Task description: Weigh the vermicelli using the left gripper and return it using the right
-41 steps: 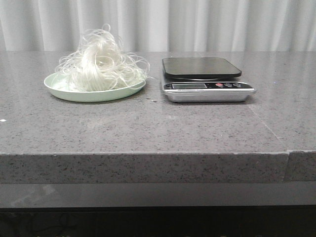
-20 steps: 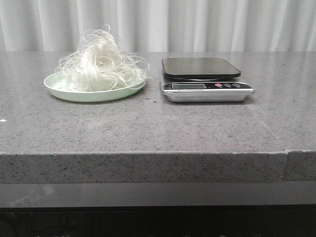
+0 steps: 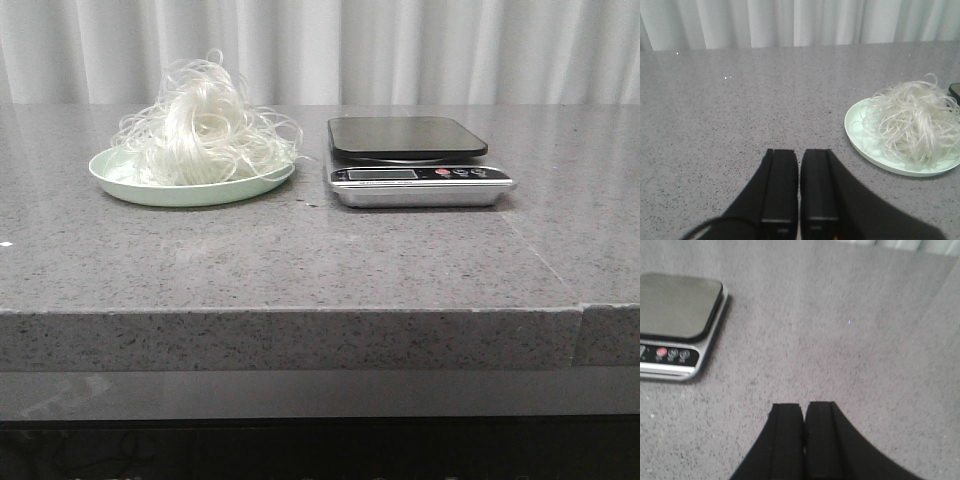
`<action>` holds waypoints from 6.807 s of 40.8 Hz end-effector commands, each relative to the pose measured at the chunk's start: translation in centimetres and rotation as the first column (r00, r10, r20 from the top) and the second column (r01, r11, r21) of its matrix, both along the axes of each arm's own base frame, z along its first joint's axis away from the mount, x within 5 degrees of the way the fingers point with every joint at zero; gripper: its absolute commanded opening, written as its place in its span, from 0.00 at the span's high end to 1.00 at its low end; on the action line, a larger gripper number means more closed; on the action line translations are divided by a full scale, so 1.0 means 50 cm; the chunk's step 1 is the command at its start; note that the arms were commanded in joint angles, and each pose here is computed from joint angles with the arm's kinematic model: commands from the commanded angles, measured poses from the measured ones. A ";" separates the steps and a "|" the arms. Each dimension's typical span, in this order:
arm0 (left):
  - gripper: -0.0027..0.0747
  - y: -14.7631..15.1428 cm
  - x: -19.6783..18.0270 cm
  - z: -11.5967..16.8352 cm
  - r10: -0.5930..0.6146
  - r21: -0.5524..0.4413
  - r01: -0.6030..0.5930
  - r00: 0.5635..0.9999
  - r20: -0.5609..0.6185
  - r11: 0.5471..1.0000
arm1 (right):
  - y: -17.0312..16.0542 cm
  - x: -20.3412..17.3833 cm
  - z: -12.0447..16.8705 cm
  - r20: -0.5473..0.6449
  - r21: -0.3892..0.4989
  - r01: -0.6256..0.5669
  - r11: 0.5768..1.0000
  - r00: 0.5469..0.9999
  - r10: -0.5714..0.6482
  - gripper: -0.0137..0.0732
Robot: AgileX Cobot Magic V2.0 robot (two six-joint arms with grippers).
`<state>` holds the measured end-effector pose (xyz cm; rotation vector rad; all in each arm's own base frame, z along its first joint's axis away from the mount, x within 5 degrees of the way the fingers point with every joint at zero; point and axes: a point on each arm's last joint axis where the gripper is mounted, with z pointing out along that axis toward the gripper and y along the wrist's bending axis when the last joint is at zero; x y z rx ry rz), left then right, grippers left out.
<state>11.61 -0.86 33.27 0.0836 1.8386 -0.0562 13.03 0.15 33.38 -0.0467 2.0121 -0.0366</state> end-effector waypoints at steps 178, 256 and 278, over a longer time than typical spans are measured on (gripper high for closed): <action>0.36 -0.389 0.229 0.299 -0.605 -0.020 0.620 0.773 0.192 0.785 | 0.000 0.065 -0.014 -0.045 -0.023 -0.001 1.000 0.999 0.000 0.20; 0.36 -0.114 -0.099 0.091 -0.640 -0.005 0.641 0.768 0.013 0.768 | 0.267 0.500 -0.003 -0.206 0.050 -0.295 0.954 0.932 0.299 0.21; 0.36 -0.114 -0.099 0.091 -0.640 -0.005 0.641 0.768 0.013 0.768 | 0.282 0.493 0.030 -0.193 0.050 -0.314 0.948 0.928 0.318 0.62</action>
